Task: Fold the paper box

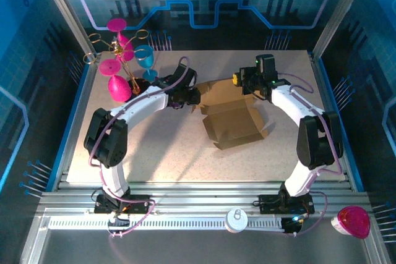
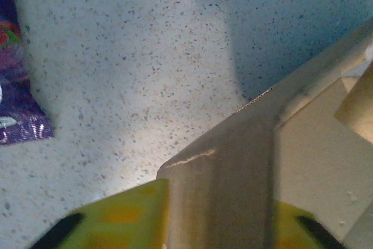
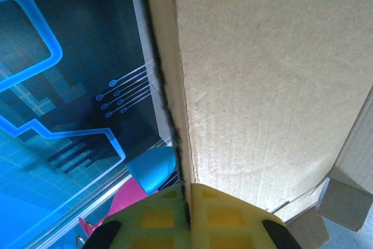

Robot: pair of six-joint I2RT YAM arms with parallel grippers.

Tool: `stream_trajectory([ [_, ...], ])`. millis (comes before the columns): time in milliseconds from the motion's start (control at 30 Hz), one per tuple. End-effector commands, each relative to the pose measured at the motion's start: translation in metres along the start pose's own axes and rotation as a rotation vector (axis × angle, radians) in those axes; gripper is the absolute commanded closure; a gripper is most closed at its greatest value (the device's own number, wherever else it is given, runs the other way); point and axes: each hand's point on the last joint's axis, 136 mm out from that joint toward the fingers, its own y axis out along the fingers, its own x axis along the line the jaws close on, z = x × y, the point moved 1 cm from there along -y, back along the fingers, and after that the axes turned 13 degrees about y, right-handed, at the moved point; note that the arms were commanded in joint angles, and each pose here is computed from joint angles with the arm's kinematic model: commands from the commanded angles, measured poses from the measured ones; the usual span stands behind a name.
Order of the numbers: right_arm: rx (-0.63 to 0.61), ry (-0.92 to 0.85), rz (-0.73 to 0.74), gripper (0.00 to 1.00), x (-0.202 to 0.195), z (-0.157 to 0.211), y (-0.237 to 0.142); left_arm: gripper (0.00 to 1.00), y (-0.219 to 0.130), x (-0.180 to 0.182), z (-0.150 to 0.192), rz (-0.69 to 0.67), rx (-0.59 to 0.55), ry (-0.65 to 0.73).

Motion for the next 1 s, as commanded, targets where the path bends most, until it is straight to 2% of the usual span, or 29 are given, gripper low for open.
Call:
stream_trajectory([
  [0,-0.008,-0.032,-0.063,1.0,0.002,0.004,0.005,0.88,0.0,-0.006,-0.01,-0.057,-0.047,-0.016],
  [100,-0.008,-0.039,-0.139,1.0,0.002,0.005,0.007,0.99,0.001,-0.001,-0.005,-0.156,-0.05,-0.059],
  [133,-0.004,-0.04,-0.162,1.0,0.0,0.006,0.008,1.0,0.001,0.002,-0.004,-0.19,-0.053,-0.079],
  [400,0.001,-0.055,-0.304,1.0,-0.014,0.018,0.005,0.99,0.007,0.021,0.007,-0.407,-0.025,-0.178],
  [500,0.006,-0.062,-0.326,1.0,-0.022,0.023,0.004,0.93,0.01,0.029,0.012,-0.455,-0.02,-0.21],
  [567,0.018,-0.066,-0.35,1.0,-0.02,0.027,0.004,0.89,0.014,0.024,0.011,-0.415,-0.037,-0.233],
  [600,0.01,-0.063,-0.335,1.0,-0.031,0.021,0.007,0.85,0.017,0.017,0.009,-0.36,-0.053,-0.245],
  [667,0.012,-0.067,-0.344,1.0,-0.034,0.02,0.007,0.74,0.017,0.004,0.006,-0.267,-0.081,-0.267],
  [733,0.009,-0.075,-0.344,1.0,-0.036,0.017,0.007,0.58,0.016,-0.015,0.001,-0.126,-0.105,-0.28],
  [833,0.022,-0.11,-0.346,1.0,-0.035,0.016,0.008,0.45,-0.006,-0.036,-0.005,0.03,-0.14,-0.266],
  [967,0.035,-0.163,-0.34,1.0,-0.033,0.014,0.006,0.4,-0.051,-0.029,-0.001,0.123,-0.172,-0.283],
])
